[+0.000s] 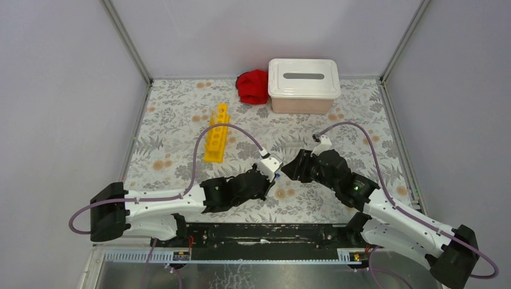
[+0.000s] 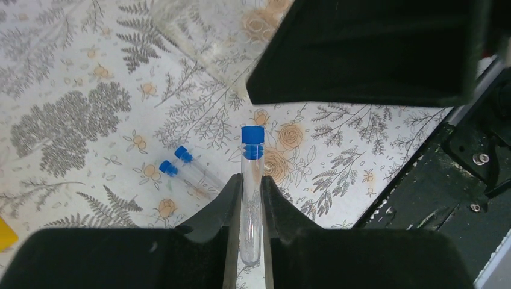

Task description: Organize the chemistry lab equipment

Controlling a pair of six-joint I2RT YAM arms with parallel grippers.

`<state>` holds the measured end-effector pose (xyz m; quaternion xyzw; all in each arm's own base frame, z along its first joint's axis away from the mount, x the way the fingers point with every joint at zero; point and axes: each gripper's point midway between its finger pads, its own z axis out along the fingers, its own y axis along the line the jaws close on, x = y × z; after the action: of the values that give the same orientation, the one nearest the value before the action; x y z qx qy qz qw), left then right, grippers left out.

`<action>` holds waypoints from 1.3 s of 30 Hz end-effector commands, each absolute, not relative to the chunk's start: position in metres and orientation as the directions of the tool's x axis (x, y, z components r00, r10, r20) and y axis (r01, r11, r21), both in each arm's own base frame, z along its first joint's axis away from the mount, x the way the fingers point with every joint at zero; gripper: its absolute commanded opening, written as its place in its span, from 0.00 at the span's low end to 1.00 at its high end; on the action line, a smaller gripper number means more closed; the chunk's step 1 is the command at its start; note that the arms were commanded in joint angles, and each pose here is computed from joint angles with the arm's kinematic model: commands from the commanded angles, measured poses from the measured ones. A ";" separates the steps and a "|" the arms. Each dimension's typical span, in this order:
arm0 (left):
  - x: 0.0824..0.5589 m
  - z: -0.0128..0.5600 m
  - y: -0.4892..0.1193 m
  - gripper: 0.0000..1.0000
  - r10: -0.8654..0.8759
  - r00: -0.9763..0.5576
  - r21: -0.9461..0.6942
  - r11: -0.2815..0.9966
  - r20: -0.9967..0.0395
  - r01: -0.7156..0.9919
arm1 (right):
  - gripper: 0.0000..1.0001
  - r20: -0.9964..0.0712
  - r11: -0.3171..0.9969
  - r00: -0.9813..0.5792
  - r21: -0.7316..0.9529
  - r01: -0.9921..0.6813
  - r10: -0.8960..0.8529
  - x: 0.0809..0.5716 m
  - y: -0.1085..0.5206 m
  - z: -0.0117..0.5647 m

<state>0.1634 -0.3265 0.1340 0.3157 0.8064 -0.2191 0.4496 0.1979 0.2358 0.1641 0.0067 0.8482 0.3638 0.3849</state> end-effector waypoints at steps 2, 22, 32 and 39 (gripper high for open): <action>0.165 0.183 -0.337 0.00 0.261 -0.261 -0.029 0.653 -0.929 0.756 | 0.51 -0.565 0.680 -0.781 0.684 -0.265 0.264 0.169 0.239 0.153; 0.151 0.189 -0.348 0.00 0.347 -0.191 0.051 0.581 -0.918 0.812 | 0.50 -0.513 0.555 -0.818 0.773 -0.308 0.261 0.141 0.244 0.173; 0.145 0.185 -0.348 0.00 0.378 -0.176 0.071 0.556 -0.909 0.828 | 0.50 -0.504 0.507 -0.824 0.798 -0.328 0.261 0.137 0.249 0.186; 0.141 0.182 -0.347 0.00 0.382 -0.174 0.068 0.543 -0.908 0.837 | 0.50 -0.492 0.471 -0.828 0.817 -0.332 0.270 0.137 0.255 0.192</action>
<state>0.1476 -0.3422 0.1712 0.4053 0.7436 -0.2183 0.4850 0.1386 0.2440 0.1699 -0.0085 0.8325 0.4732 0.2882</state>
